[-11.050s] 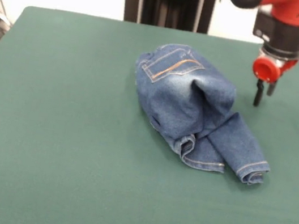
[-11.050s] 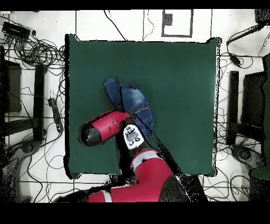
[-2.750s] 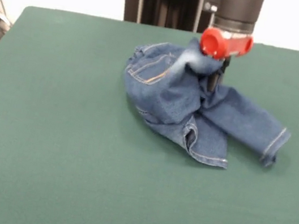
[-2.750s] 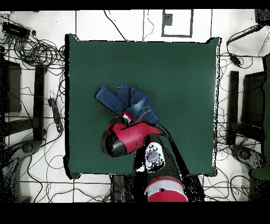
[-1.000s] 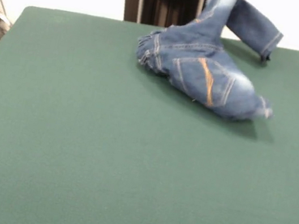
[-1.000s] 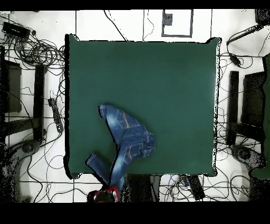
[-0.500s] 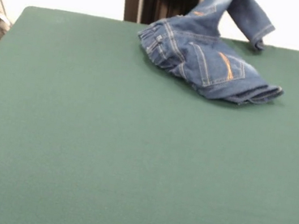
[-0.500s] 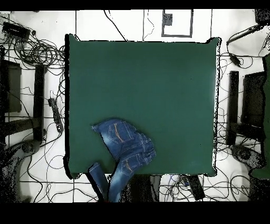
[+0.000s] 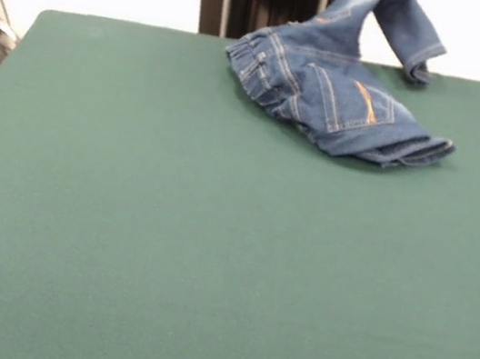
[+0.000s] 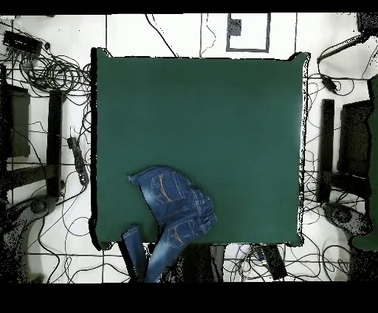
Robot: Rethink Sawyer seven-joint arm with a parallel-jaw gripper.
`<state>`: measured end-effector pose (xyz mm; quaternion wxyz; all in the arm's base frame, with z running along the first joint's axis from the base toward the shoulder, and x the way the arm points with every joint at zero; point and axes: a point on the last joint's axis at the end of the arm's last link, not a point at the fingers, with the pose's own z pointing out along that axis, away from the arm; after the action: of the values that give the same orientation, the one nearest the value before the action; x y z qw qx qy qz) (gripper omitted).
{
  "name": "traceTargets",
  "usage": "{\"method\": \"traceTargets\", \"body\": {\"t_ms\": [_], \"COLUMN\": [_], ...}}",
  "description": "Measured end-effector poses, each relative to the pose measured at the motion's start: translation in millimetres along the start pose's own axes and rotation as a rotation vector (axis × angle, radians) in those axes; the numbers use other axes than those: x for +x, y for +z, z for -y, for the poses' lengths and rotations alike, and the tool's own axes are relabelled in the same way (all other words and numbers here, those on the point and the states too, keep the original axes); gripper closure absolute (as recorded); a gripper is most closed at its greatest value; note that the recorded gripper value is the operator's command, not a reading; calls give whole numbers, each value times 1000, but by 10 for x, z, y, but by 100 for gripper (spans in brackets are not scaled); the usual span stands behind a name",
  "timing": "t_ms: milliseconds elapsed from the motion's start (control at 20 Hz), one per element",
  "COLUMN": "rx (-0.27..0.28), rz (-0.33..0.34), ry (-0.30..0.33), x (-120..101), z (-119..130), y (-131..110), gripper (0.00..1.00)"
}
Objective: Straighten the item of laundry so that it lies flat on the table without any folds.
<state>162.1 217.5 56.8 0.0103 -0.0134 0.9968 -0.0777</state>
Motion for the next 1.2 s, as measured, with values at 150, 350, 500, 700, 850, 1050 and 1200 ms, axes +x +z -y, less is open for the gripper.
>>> {"method": "traceTargets", "body": {"t_ms": [150,350,500,700,850,1050,1200], "rx": [13,22,30,35,33,38,40], "rz": [-7,-17,-21,-28,-46,-63,-72], "ry": [14,27,40,52,44,41,41], "x": [12,2,-21,-78,-153,-329,-531], "z": [-82,-123,-173,-311,-440,-556,-631], "y": [-24,-22,-8,-6,6,18,12], "gripper": [100,100,100,100,100,100,100]}}
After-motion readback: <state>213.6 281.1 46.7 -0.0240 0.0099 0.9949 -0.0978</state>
